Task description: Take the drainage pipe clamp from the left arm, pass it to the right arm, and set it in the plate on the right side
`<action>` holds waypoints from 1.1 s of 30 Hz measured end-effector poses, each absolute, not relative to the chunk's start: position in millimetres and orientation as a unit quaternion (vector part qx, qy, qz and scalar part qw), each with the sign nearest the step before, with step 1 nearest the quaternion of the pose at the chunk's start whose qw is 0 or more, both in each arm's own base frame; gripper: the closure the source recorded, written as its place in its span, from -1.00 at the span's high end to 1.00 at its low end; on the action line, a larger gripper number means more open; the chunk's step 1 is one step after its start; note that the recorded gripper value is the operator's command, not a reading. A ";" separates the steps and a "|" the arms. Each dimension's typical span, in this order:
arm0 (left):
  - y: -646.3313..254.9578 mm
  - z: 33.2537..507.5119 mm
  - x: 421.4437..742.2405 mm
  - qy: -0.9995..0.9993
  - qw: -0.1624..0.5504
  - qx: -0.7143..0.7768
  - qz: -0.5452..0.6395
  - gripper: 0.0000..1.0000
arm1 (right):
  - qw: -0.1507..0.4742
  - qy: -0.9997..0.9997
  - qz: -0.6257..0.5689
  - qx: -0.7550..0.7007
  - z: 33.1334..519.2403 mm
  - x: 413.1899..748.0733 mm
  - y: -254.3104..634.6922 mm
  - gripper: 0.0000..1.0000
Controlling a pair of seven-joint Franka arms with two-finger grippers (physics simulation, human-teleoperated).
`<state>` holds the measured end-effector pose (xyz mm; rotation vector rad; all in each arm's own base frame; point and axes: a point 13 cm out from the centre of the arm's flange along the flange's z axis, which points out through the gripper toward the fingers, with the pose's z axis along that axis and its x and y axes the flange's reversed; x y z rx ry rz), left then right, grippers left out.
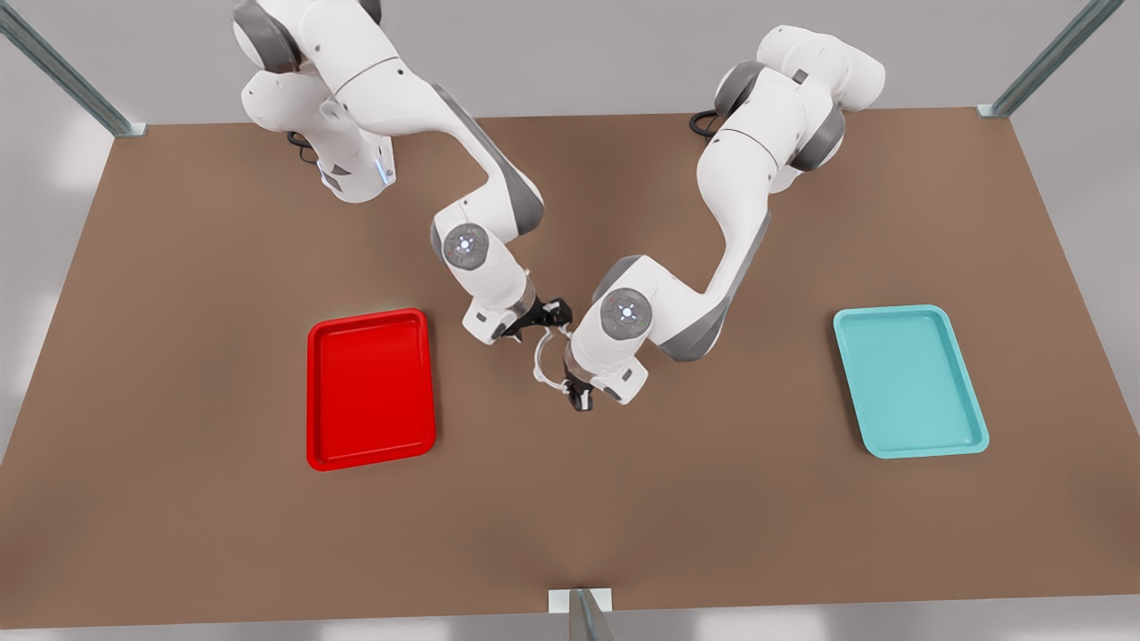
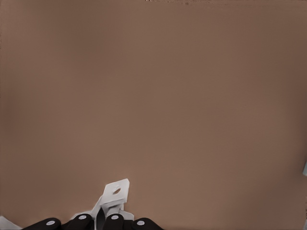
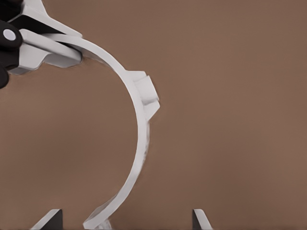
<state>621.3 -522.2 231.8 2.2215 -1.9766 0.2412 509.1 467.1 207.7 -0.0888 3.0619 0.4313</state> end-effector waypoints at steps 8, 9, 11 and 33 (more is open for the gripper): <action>-532.5 233.5 610.8 -0.639 0.091 0.760 0.075 -0.57 | 0.019 0.992 0.127 -0.022 176.2 515.8 469.1 1.00; -532.9 233.6 610.5 -0.637 0.091 0.762 0.075 -0.57 | 0.020 0.992 0.126 -0.021 175.3 516.6 468.7 0.80; -532.7 233.4 610.7 -0.632 0.092 0.766 0.074 -0.57 | 0.021 0.991 0.128 -0.021 175.9 517.4 469.4 0.14; -236.0 410.5 693.9 -0.528 0.133 0.836 0.067 1.00 | 0.016 0.991 0.124 0.048 168.9 566.0 373.5 -0.57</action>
